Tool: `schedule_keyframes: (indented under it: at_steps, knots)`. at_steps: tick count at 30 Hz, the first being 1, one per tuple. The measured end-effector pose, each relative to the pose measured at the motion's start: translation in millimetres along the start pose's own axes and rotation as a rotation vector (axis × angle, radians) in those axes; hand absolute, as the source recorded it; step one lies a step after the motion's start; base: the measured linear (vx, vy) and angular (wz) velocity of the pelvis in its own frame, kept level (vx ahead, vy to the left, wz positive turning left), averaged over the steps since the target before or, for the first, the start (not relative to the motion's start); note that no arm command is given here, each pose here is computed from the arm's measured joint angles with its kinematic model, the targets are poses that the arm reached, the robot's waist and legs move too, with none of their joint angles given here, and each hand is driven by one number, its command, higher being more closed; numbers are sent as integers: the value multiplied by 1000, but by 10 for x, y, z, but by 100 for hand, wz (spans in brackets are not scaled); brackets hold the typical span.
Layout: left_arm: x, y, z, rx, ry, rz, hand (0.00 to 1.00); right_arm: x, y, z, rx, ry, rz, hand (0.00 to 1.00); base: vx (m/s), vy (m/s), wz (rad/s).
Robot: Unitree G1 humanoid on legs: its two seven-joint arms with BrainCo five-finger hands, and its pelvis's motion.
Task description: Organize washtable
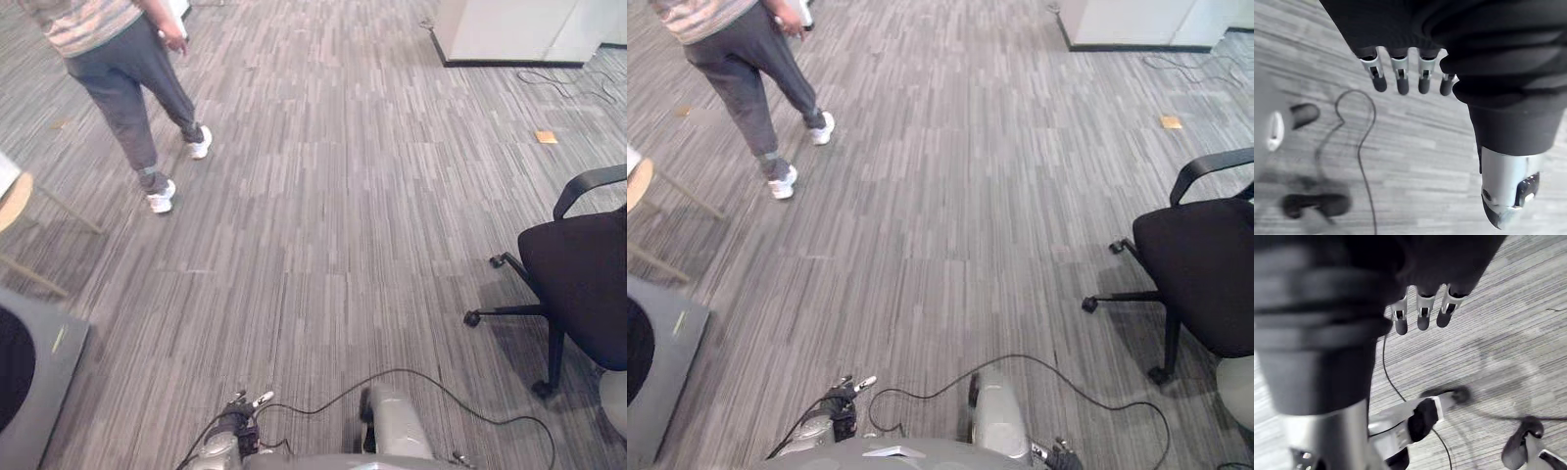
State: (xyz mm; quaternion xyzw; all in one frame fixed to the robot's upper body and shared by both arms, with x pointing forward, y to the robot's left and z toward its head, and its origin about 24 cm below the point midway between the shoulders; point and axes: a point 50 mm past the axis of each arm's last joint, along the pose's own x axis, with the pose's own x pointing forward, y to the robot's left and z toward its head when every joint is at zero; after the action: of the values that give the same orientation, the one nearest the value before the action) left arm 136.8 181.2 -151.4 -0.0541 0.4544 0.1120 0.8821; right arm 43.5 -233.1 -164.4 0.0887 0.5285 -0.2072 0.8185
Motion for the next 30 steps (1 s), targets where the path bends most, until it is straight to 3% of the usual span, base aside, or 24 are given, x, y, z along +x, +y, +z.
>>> schedule_keyframes:
  at_steps: [6, 9, 15, 18, 25, 30]
  knots:
    - [-21, -148, -106, -7, 36, -50, 0, -31, -229, -51, 79, 17, -79, 0, 418, -219, 4]
    - [-49, -58, -180, -75, 48, -18, 0, -42, -287, -100, 125, 41, -105, 0, 634, -281, 21]
    - [-19, 121, 12, -107, -33, 42, 0, 81, -202, 422, 69, -92, -90, 0, 259, -201, -9]
    - [-45, 192, -101, -134, 6, 83, 0, 104, -176, 597, 39, -144, -80, 0, -30, -92, -79]
    - [-64, 330, -164, -71, 42, 95, 0, -40, -155, -148, 41, 55, -63, 0, 398, 195, 9]
    - [21, 29, 18, 37, 20, -15, 0, 3, -68, 9, 49, 2, -26, 0, -352, 89, -3]
